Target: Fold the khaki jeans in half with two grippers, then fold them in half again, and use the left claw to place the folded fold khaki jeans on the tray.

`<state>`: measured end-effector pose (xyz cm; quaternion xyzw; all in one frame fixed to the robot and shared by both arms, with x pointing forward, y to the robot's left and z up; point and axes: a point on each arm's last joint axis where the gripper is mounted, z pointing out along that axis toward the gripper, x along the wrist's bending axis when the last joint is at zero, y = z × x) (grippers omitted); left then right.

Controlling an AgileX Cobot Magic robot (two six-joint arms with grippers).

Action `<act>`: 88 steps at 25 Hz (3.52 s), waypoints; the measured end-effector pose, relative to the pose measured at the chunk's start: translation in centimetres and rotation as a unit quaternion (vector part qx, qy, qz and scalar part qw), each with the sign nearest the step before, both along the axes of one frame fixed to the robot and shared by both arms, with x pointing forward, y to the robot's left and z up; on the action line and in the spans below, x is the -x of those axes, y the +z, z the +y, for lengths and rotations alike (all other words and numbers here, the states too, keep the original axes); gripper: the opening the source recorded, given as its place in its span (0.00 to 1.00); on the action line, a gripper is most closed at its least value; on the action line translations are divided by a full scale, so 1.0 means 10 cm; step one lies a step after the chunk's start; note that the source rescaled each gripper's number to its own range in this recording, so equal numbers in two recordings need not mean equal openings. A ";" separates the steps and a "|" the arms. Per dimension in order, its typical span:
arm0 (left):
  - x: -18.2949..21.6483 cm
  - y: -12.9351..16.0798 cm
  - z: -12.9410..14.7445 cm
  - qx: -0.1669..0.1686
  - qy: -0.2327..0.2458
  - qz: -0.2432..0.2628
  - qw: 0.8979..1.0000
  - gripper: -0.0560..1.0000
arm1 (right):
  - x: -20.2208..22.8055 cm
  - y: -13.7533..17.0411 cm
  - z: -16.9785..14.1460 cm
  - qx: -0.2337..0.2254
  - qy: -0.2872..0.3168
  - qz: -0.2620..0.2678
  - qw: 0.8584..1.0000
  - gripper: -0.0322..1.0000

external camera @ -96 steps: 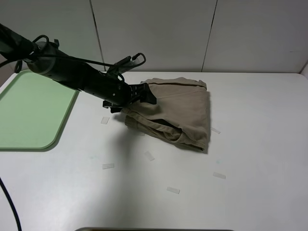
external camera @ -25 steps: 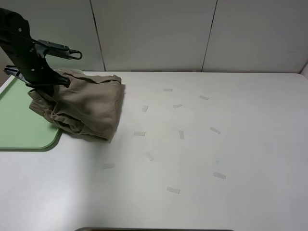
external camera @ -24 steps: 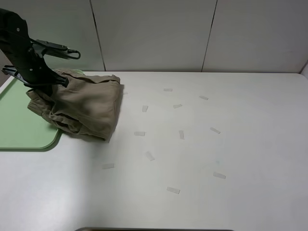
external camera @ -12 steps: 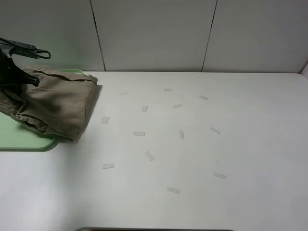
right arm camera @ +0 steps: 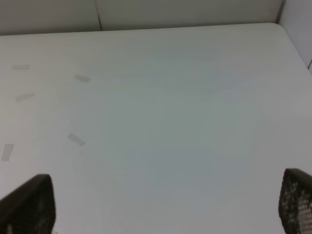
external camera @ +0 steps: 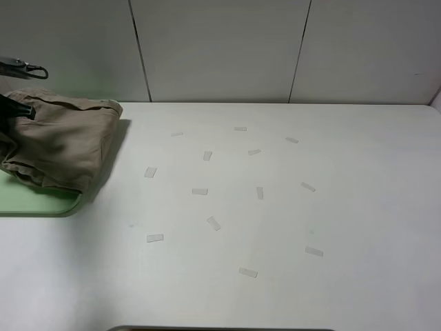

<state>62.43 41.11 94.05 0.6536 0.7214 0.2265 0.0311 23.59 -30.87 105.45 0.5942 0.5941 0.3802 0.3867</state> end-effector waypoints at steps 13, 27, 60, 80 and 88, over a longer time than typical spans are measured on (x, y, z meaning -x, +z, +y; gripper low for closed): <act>0.01 0.01 0.09 0.001 0.016 -0.011 1.000 0.06 | 0.00 0.00 0.00 0.000 0.000 0.000 1.000 1.00; -0.04 -0.08 0.13 -0.022 -0.046 -0.013 0.999 0.05 | 0.00 0.00 0.00 0.000 0.000 0.000 1.000 1.00; 0.28 1.15 -0.12 0.012 0.021 -0.159 0.987 0.98 | 0.00 0.00 0.00 0.000 0.000 0.000 1.000 1.00; 2.51 1.91 -0.94 0.091 -0.086 -0.342 0.931 0.98 | 0.00 0.00 0.00 0.000 0.000 0.000 1.000 1.00; 3.38 1.59 -1.14 0.088 -0.102 -0.300 0.944 0.99 | 0.00 0.00 0.00 0.000 0.000 0.000 1.000 1.00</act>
